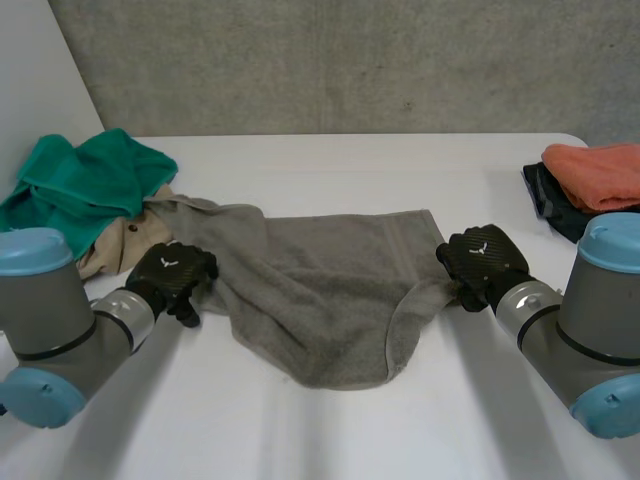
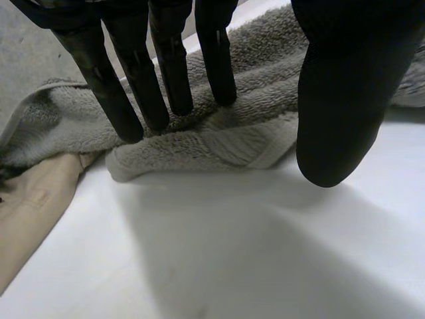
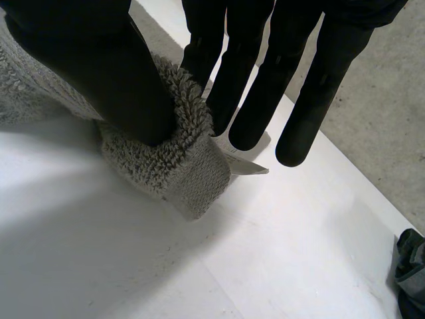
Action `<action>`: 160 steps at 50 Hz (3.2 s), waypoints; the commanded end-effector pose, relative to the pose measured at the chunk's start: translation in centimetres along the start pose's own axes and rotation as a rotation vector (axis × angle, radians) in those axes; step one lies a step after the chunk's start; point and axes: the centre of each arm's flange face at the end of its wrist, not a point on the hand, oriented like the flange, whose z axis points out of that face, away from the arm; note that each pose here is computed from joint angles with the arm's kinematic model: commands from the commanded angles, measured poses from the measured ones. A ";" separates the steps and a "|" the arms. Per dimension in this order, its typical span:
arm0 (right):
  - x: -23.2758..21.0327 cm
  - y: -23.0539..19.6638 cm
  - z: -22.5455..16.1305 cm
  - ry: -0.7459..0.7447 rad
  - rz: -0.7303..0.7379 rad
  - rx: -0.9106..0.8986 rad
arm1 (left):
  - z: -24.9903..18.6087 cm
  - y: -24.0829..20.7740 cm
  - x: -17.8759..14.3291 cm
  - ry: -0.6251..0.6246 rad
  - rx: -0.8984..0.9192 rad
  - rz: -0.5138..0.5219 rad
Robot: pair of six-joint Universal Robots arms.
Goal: Fold the laundry.
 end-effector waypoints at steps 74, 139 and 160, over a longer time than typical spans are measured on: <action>21.5 -17.9 1.6 0.738 -0.153 0.727 | -2.6 -27.9 -12.9 -0.557 0.943 0.067; 6.6 1.5 7.6 -0.036 -0.072 -0.317 | 0.0 -6.3 -3.2 -0.214 0.313 -0.033; 9.0 -1.1 -2.4 -0.178 -0.138 -0.418 | -8.4 -5.3 -2.2 -0.098 -0.043 0.028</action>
